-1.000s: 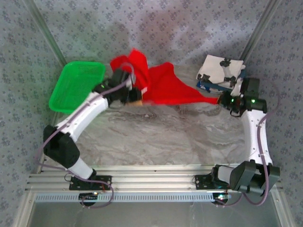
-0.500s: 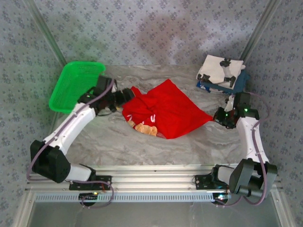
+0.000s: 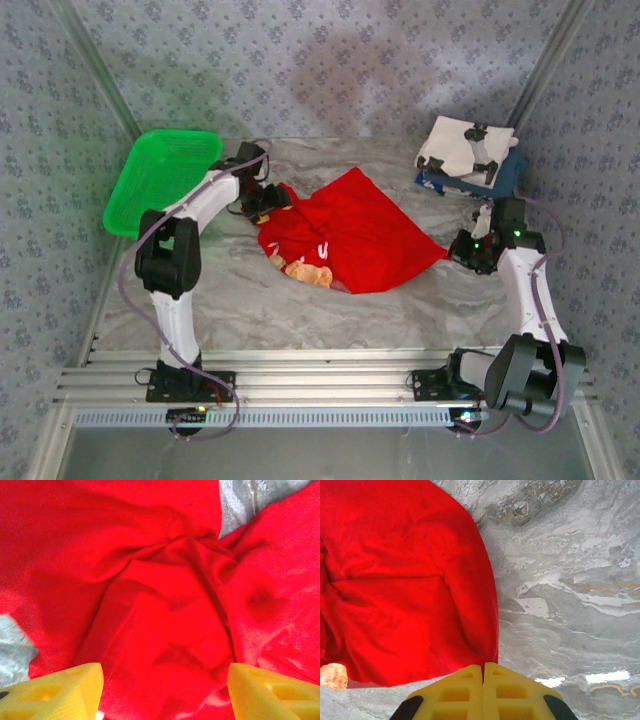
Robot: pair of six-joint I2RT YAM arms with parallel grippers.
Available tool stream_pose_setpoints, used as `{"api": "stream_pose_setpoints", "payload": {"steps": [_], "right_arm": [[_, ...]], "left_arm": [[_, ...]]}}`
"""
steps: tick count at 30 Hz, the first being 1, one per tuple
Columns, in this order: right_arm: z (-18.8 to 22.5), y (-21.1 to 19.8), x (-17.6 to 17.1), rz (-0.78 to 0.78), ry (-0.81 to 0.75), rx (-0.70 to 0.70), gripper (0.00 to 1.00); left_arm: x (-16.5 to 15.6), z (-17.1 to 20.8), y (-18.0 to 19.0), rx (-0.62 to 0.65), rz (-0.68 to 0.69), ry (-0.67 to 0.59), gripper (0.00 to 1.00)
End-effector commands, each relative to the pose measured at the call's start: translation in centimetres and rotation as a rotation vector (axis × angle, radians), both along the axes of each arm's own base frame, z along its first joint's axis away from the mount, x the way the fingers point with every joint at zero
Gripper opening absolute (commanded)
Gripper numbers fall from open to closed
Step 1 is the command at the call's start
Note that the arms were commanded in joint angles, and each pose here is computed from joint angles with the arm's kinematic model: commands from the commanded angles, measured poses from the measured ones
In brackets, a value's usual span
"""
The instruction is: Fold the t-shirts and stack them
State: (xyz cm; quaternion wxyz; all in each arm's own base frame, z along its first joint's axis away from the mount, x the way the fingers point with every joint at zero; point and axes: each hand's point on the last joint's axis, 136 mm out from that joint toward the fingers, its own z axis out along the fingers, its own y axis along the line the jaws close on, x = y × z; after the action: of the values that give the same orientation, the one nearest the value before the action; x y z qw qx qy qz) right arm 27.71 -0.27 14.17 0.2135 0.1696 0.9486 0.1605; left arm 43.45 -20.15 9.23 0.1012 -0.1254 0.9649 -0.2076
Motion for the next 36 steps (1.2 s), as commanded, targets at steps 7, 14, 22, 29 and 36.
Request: {"api": "stream_pose_setpoints", "payload": {"steps": [7,14,22,29,36], "right_arm": [[-0.5,0.9,-0.6,0.038,0.027,0.009,0.0],[-0.5,1.3,-0.9,0.051,0.026,0.018,0.0],[-0.6,1.5,-1.1,0.061,0.025,0.013,0.0],[-0.5,1.6,-1.1,0.064,0.02,0.013,0.0],[0.3,1.5,-0.5,0.065,-0.011,0.009,0.0]], "left_arm": [[2.3,-1.5,-5.8,0.066,-0.214,-0.054,0.67],[3.3,-3.8,-6.2,0.131,-0.173,-0.01,0.67],[4.7,-4.7,-6.8,0.104,-0.047,0.002,0.63],[6.4,-1.2,-7.5,0.063,-0.028,-0.087,0.05],[7.0,11.3,-5.5,0.053,-0.057,-0.321,0.02]]}}
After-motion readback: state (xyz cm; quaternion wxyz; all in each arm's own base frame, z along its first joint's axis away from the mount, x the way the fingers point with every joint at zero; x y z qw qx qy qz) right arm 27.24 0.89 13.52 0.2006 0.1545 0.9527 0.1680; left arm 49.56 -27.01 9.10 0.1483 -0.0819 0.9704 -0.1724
